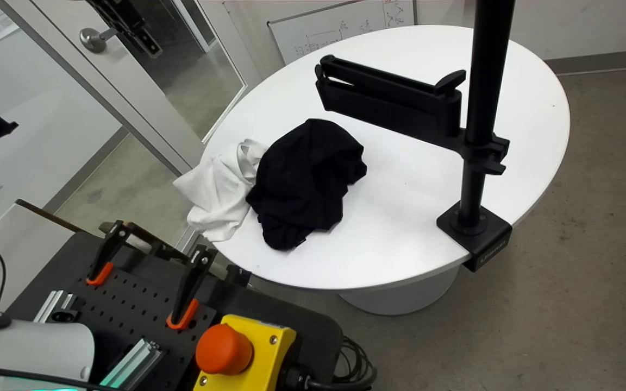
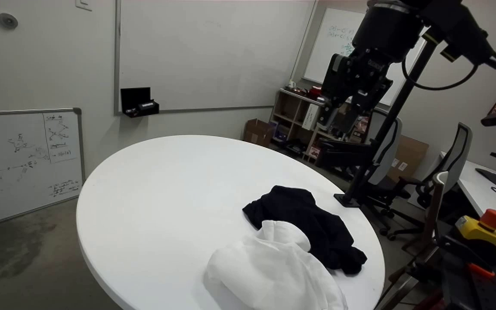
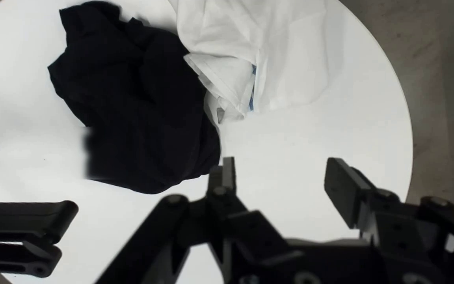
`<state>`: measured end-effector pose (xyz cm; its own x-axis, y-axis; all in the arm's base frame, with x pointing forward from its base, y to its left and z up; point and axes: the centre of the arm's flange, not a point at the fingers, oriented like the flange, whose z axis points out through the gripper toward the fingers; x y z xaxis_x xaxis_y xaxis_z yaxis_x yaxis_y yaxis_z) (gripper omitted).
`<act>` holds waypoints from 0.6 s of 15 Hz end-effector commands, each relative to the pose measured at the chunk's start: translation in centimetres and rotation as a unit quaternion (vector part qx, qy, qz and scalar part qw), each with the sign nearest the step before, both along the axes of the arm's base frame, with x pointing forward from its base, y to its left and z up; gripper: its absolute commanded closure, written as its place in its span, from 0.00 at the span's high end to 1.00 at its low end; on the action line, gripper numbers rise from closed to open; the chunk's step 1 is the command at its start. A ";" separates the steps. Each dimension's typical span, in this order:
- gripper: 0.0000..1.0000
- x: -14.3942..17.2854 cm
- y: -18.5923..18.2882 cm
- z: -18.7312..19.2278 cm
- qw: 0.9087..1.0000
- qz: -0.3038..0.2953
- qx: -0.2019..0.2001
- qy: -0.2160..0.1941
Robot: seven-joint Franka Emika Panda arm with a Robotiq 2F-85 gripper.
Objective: Pick up the white cloth from the tripod and place it on the table.
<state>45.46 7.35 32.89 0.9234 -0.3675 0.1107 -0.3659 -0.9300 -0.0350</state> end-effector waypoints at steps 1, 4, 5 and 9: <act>0.93 0.5 -2.0 0.7 1.000 -0.028 0.012 -0.006; 1.00 1.3 -4.0 1.6 0.998 -0.061 0.012 0.004; 1.00 1.6 -4.7 1.9 0.997 -0.072 0.004 0.003; 1.00 1.3 -5.0 1.2 0.998 -0.066 0.008 0.000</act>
<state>46.80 2.31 34.12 0.8669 -0.4876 0.1034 -0.4852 -0.8730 -0.0484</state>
